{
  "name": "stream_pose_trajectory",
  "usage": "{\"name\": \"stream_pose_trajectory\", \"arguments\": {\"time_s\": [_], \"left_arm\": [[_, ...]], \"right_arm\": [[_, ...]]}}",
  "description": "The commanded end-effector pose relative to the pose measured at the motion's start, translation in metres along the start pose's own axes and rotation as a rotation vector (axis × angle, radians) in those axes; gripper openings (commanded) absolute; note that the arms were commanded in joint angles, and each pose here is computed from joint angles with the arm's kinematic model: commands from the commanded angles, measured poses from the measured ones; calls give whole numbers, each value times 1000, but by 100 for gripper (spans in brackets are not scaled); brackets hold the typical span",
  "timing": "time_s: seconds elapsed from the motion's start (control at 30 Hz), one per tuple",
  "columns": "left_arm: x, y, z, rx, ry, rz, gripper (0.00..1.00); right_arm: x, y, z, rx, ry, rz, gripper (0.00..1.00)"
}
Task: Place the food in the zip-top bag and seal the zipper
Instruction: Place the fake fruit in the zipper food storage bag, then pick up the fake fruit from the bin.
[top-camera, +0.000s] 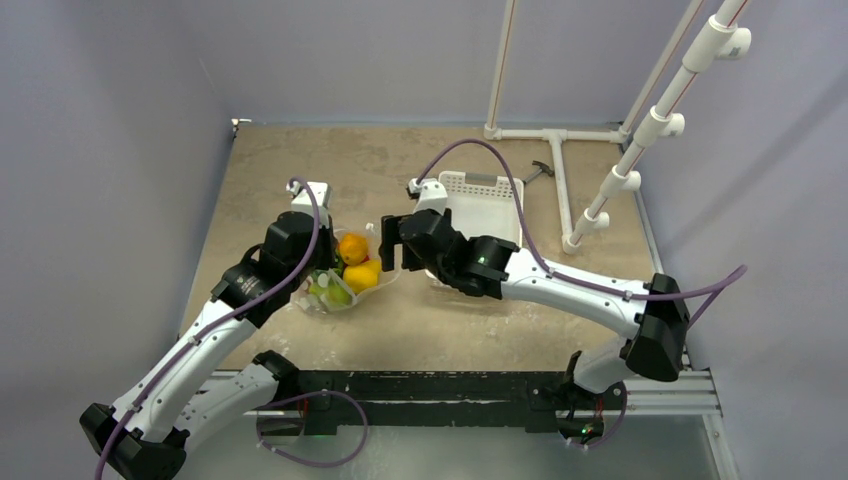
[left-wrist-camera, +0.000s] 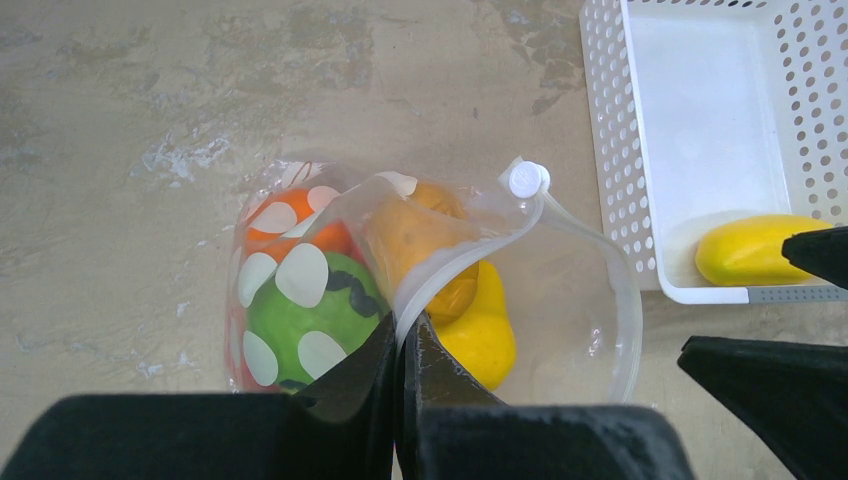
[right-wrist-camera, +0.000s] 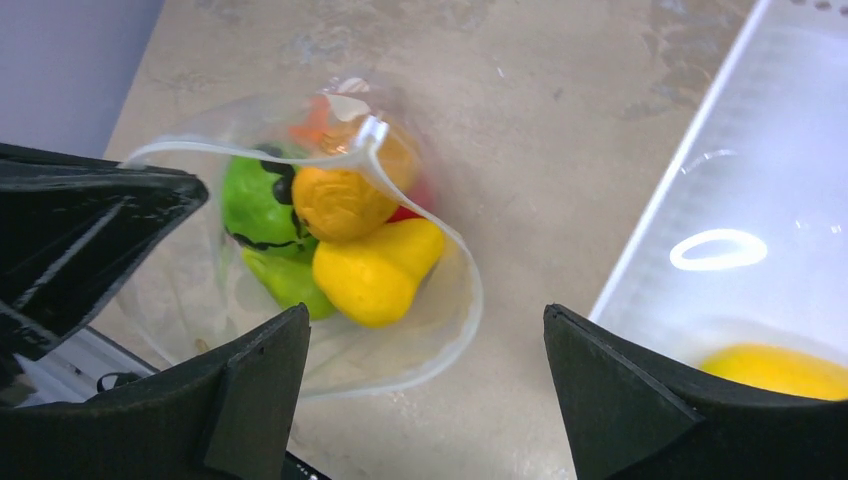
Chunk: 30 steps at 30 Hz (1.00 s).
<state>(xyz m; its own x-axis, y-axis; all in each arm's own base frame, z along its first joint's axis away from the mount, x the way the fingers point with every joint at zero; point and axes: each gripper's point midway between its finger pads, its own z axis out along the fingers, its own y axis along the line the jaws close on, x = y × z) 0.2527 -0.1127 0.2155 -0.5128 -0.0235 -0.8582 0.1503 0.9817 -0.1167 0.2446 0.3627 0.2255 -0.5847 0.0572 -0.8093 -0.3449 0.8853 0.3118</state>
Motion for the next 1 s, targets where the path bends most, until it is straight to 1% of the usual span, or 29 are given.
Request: {"name": "stream_pose_trajectory", "arguments": {"time_s": [0.0,0.13,0.23,0.43,0.53,0.7,0.97], "left_arm": [[-9,0,0,2,-36,0,0],[-8,0,-1,6,-35,2,0],[-8,-1,-1,10,-35,1,0],[-10,-1,-3,14,-42,-1,0],[-9,-2,-3,18,-41,-2,0],[-10,-2,-3,21,-43,-3,0],[-11,-3,-4,24,-47,-3,0]], "right_arm": [[14,-37,-11,170,28,113,88],[29,-67,-15,292,80,205,88],[35,-88,-17,360,93,287,88],[37,-115,-16,430,89,427,88],[36,-129,-17,492,73,487,87],[41,-145,-10,551,84,529,87],[61,-166,9,642,141,522,86]]}}
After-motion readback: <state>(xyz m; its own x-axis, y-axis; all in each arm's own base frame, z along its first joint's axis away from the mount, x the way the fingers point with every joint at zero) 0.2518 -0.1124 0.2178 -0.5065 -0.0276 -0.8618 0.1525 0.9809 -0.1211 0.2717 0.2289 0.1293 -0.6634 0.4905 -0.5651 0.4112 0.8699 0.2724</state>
